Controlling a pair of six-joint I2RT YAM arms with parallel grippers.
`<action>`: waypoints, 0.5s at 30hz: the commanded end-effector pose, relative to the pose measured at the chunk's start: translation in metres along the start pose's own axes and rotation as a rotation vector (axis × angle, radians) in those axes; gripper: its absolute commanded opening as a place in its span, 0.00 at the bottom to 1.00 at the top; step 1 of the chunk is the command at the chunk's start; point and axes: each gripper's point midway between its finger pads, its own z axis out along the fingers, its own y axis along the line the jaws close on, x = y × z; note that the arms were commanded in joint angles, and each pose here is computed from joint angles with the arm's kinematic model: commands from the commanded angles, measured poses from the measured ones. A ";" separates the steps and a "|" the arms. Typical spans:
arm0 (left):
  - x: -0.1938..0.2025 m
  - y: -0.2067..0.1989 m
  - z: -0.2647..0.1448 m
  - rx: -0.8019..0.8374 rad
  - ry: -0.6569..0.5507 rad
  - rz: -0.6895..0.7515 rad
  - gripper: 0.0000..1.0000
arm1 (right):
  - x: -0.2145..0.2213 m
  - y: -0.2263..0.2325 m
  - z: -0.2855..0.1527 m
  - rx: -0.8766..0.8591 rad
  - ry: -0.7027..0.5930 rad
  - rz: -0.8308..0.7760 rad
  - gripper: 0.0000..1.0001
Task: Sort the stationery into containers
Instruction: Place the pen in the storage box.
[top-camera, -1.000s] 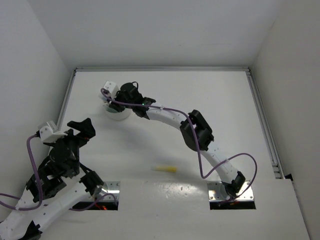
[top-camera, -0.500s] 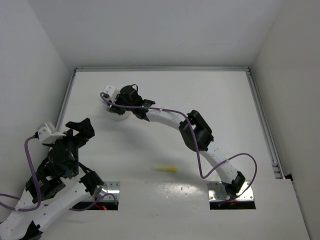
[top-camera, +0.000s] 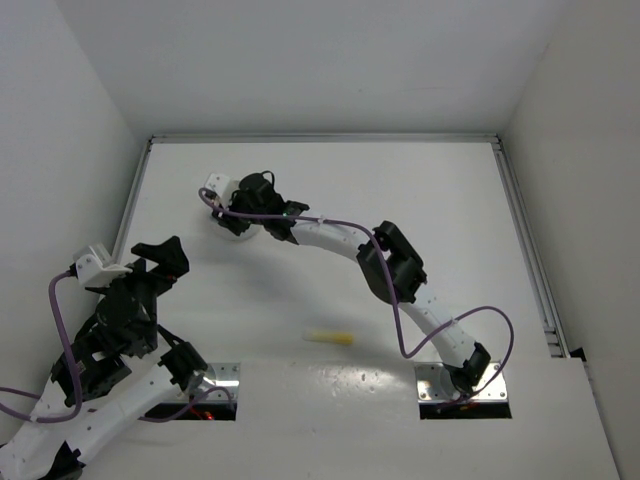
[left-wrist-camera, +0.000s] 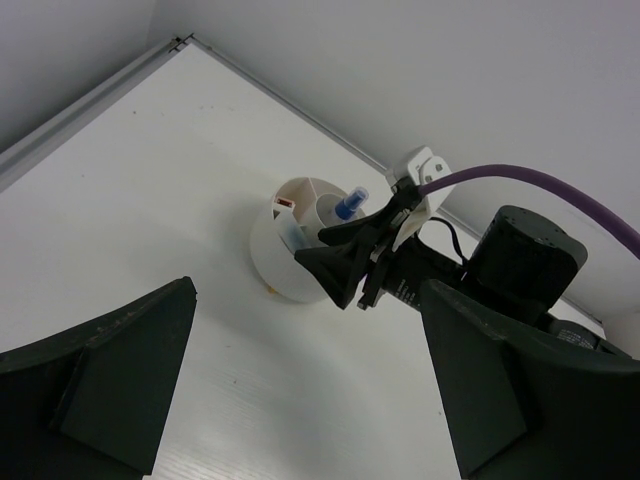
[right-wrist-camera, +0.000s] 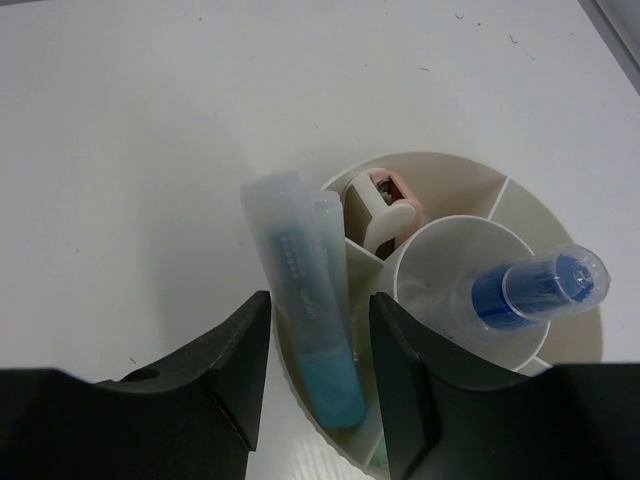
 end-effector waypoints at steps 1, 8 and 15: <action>-0.003 0.004 0.000 -0.014 -0.014 -0.005 1.00 | -0.042 -0.011 -0.012 0.028 -0.082 -0.025 0.44; -0.003 0.004 0.000 -0.014 -0.014 -0.005 1.00 | -0.084 -0.008 -0.029 0.011 -0.123 -0.036 0.41; -0.003 0.004 0.000 -0.014 -0.014 -0.005 1.00 | -0.116 -0.008 -0.062 -0.011 -0.113 -0.057 0.46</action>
